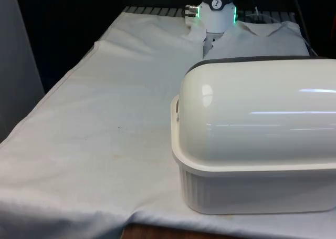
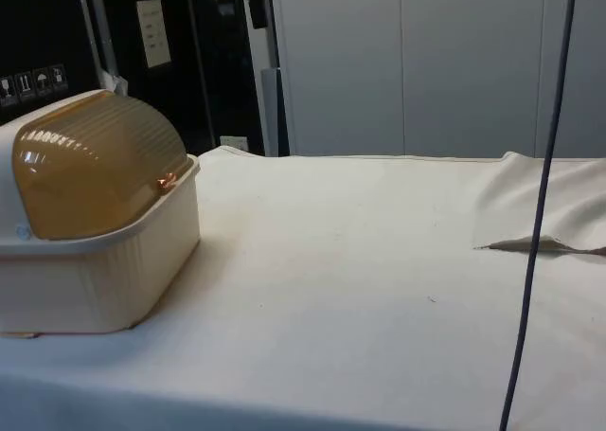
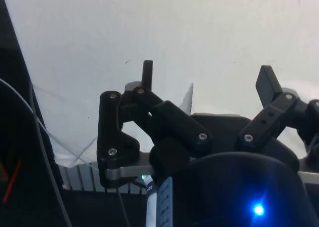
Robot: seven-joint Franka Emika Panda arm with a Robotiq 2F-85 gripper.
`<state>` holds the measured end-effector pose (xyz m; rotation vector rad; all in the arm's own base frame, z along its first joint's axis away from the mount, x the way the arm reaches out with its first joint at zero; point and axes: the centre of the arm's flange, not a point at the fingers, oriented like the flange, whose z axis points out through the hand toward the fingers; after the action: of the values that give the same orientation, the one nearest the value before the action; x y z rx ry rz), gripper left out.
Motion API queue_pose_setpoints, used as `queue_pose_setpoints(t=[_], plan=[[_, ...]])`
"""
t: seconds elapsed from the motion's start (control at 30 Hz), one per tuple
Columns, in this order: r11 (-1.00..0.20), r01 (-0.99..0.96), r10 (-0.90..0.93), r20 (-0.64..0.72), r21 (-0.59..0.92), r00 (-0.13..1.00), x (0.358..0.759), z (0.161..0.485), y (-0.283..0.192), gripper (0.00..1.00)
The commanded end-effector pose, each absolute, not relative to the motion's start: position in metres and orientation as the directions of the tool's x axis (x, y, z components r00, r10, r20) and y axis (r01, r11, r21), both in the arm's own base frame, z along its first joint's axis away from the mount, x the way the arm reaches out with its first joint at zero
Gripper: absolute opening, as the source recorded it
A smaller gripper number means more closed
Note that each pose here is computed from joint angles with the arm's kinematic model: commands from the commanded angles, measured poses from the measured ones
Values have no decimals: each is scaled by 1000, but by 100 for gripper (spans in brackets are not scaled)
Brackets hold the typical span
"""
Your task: Open the lid, then close it.
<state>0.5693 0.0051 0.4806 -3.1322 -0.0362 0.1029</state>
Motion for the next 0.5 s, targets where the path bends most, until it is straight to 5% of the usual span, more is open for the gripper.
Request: queue_pose_setpoints(t=[0.0,0.47], plan=[[-1000,24,24,-67,-8,997,569,480,6,100],[-999,35,35,-19,7,999,572,462,42,100]])
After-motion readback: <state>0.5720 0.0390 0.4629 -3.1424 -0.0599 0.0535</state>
